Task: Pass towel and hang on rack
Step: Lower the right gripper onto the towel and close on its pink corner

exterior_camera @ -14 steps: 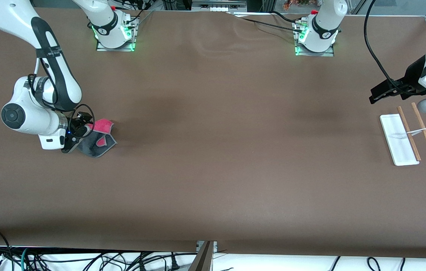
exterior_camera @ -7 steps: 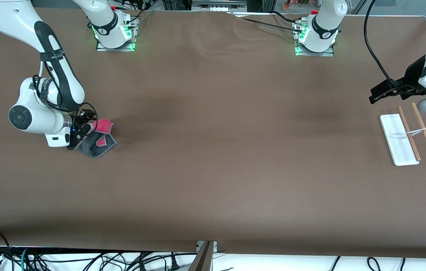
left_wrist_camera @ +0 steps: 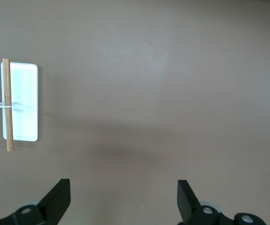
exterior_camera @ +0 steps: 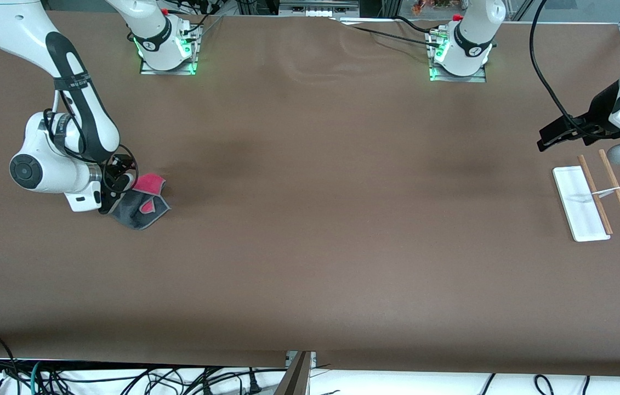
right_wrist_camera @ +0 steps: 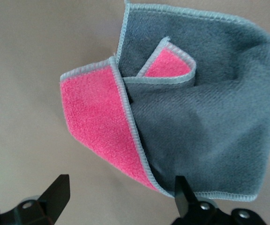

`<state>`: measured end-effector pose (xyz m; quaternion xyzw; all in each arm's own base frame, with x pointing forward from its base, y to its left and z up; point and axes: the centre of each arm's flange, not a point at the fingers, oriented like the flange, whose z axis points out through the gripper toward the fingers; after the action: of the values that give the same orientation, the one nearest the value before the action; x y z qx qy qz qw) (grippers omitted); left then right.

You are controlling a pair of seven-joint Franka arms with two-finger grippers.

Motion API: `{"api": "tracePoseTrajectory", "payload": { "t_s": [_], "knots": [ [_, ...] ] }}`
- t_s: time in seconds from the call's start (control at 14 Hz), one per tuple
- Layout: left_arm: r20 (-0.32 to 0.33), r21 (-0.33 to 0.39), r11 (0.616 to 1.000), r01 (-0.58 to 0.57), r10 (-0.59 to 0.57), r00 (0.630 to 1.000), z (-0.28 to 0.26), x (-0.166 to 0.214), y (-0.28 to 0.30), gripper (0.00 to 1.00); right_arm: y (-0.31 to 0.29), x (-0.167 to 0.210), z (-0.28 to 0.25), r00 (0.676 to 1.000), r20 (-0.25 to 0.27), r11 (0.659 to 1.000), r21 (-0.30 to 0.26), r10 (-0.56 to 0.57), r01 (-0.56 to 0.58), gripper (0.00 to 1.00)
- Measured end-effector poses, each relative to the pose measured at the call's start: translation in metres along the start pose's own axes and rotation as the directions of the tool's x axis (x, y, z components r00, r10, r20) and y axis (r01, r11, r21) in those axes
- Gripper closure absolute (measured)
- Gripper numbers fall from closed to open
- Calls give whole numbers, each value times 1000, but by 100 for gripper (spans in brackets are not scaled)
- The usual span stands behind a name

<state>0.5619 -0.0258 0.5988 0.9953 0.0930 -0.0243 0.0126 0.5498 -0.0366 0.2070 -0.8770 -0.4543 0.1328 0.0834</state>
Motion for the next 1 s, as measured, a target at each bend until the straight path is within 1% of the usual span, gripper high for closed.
{"api": "tracePoseTrajectory", "payload": {
  "t_s": [0.07, 0.14, 0.29, 0.36, 0.43, 0.5, 0.57, 0.64, 1.0],
  "knots": [
    [0, 0, 1000, 0, 0, 1000, 0, 0, 0, 0, -1, -1, 2, 1000, 2, 1000, 4, -1, 1, 6],
    [0, 0, 1000, 0, 0, 1000, 0, 0, 0, 0, -1, -1, 3, 1000, 4, 1000, 7, -1, 1, 6],
    [0, 0, 1000, 0, 0, 1000, 0, 0, 0, 0, -1, -1, 3, 1000, 5, 1000, 8, -2, 2, 17],
    [0, 0, 1000, 0, 0, 1000, 0, 0, 0, 0, -1, -1, 2, 1000, 3, 1000, 6, -2, 2, 17],
    [0, 0, 1000, 0, 0, 1000, 0, 0, 0, 0, 0, 0, -1, 1000, 0, 1000, 0, -3, 3, 13],
    [0, 0, 1000, 0, 0, 1000, 0, 0, 0, 0, 1, 1, -4, 1000, -4, 1000, -6, -4, 4, 13],
    [0, 0, 1000, 0, 0, 1000, 0, 0, 0, 0, 2, 2, -6, 1000, -6, 1000, -9, -5, 5, 9],
    [0, 0, 1000, 0, 0, 1000, 0, 0, 0, 0, 2, 3, -5, 1000, -7, 1000, -8, -4, 4, 8],
    [0, 0, 1000, 0, 0, 1000, 0, 0, 0, 0, 1, 3, 3, 1000, -7, 1000, 10, 1, -1, 9]
  ]
}}
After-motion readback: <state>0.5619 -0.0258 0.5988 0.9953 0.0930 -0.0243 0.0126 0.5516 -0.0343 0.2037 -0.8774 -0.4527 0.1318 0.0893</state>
